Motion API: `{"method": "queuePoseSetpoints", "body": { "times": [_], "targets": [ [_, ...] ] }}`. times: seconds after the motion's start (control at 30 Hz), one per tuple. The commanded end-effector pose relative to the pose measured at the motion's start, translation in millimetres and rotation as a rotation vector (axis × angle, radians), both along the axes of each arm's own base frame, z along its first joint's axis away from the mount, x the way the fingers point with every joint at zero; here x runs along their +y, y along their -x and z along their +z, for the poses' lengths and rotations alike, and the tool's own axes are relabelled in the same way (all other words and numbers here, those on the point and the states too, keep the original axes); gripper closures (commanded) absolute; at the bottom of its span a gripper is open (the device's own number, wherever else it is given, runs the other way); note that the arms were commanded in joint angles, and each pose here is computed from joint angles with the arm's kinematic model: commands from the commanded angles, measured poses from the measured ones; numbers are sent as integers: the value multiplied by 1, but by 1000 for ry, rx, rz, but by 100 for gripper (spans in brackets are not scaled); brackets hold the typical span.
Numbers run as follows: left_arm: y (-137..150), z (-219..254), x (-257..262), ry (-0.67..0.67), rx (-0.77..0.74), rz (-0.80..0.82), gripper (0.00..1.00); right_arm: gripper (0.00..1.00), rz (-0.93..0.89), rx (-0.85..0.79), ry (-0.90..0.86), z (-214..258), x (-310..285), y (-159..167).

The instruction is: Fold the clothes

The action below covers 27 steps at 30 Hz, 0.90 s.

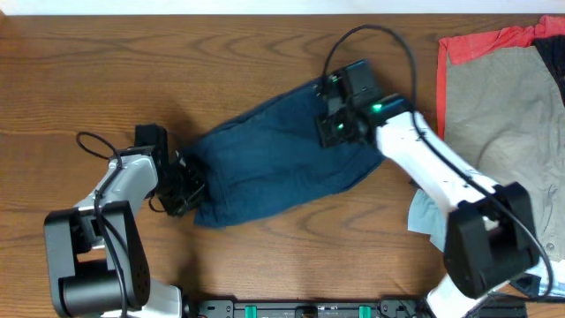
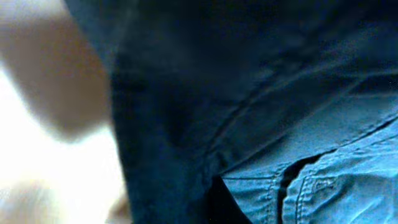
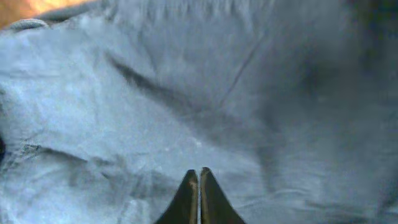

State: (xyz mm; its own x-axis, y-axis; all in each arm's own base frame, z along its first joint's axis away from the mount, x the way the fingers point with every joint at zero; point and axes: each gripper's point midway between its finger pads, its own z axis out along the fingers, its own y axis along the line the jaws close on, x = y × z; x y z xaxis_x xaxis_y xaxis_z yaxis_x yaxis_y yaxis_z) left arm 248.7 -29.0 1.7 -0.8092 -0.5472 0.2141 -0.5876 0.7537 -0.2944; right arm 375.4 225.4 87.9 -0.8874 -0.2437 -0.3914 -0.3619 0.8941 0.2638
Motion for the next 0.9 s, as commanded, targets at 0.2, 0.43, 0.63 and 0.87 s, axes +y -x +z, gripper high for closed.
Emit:
{"method": "queuePoseSetpoints", "body": {
  "times": [0.2,0.43,0.63,0.87],
  "targets": [
    [-18,106,20,-125,-192,-37,94,99,205,238,-33,-69,74,70],
    [-22,162,7,-83,-389,-44,94,99,387,294,-58,-113,145,132],
    [-18,179,5,-85,-460,-41,94,91,459,210,-78,-114,182,149],
    [-14,176,4,-82,-436,-42,94,75,340,105,-40,-68,160,98]
  ]
}}
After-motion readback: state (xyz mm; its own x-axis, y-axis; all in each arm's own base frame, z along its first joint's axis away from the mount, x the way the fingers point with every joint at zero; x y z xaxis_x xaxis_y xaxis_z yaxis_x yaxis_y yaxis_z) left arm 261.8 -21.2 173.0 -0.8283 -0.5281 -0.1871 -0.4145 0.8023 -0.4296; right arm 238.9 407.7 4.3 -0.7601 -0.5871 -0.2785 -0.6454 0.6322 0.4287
